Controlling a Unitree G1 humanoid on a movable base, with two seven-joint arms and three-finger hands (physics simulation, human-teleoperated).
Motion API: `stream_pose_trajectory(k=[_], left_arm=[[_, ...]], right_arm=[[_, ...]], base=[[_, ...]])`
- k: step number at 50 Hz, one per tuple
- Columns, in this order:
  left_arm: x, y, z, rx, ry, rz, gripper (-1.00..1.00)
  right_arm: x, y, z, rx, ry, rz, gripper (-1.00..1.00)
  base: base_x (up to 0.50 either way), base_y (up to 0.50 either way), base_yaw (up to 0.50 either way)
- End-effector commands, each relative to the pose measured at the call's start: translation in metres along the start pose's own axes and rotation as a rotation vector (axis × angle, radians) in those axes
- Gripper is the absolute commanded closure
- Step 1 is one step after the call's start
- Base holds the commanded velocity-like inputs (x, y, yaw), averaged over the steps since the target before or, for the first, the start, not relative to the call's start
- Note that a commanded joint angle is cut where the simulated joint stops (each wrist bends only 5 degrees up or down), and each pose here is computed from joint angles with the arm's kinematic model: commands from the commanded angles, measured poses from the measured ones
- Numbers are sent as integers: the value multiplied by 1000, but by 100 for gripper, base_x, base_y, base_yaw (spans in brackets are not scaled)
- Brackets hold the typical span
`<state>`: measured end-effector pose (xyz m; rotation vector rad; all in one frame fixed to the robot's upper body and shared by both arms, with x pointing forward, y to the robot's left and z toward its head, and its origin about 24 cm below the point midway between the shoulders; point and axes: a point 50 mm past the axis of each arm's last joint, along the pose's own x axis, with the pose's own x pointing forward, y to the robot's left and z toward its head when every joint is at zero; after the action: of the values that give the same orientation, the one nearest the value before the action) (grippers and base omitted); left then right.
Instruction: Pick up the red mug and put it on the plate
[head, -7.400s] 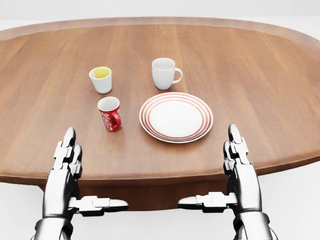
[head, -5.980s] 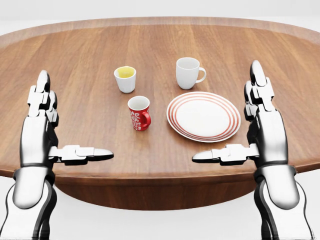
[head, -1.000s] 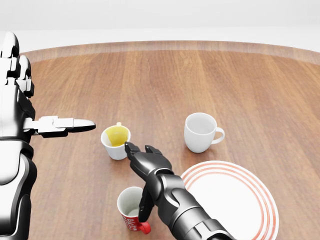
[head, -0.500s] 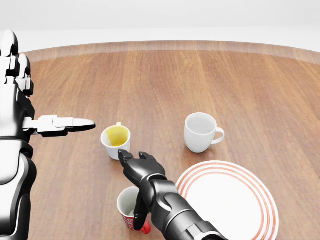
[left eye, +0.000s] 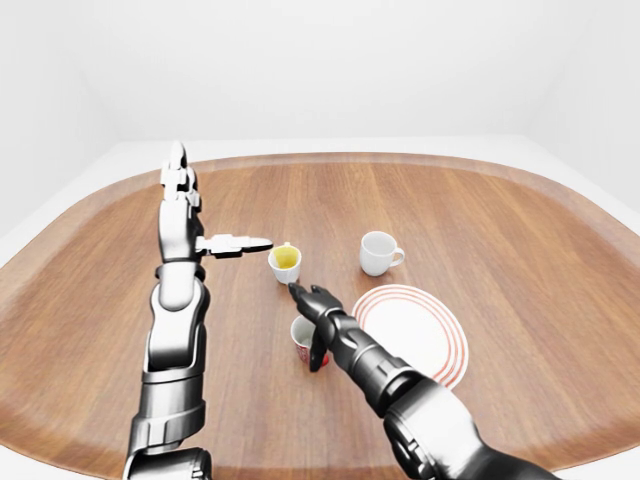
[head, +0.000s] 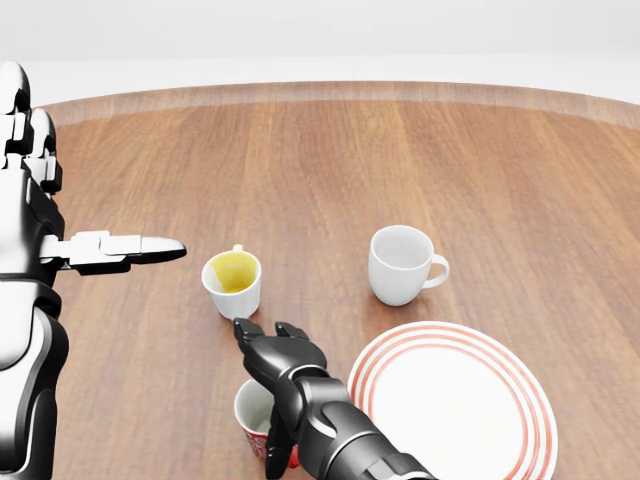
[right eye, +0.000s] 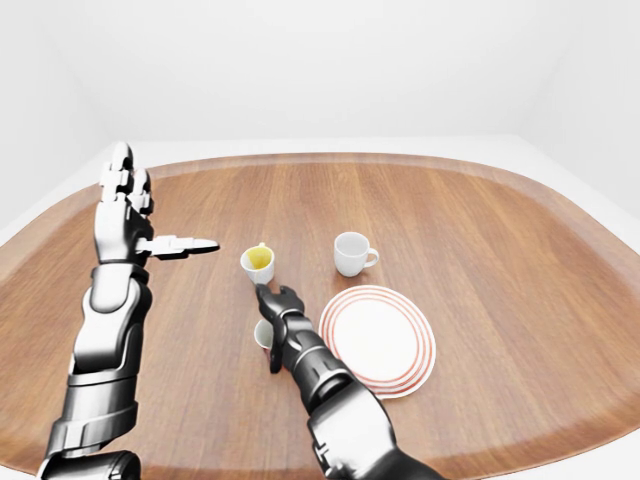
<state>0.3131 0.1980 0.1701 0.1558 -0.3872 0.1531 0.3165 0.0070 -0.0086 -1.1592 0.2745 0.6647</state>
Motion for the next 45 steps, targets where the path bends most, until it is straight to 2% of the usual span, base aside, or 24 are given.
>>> stream_pose_trajectory(k=[1, 16, 17, 18, 45], left_arm=[[-1, 0, -1, -1, 2, 1, -100], [-2, 1, -3, -1, 12, 3, -100], [-2, 1, -3, -2, 11, 3, -100], [-2, 1, -3, -2, 10, 3, -100], [-1, -1, -8, -2, 32, 3, -100]], right_arm=[[-1, 7, -4, -1, 15, 17, -100], [-1, 10, -7, -2, 24, 24, -100], [-1, 9, -7, -1, 24, 24, 52], [-1, 9, -8, -2, 24, 23, 100], [0, -2, -8, -4, 20, 4, 100]], base=[[0, 0, 0], [0, 0, 0], [0, 0, 0], [0, 0, 0], [0, 0, 0]])
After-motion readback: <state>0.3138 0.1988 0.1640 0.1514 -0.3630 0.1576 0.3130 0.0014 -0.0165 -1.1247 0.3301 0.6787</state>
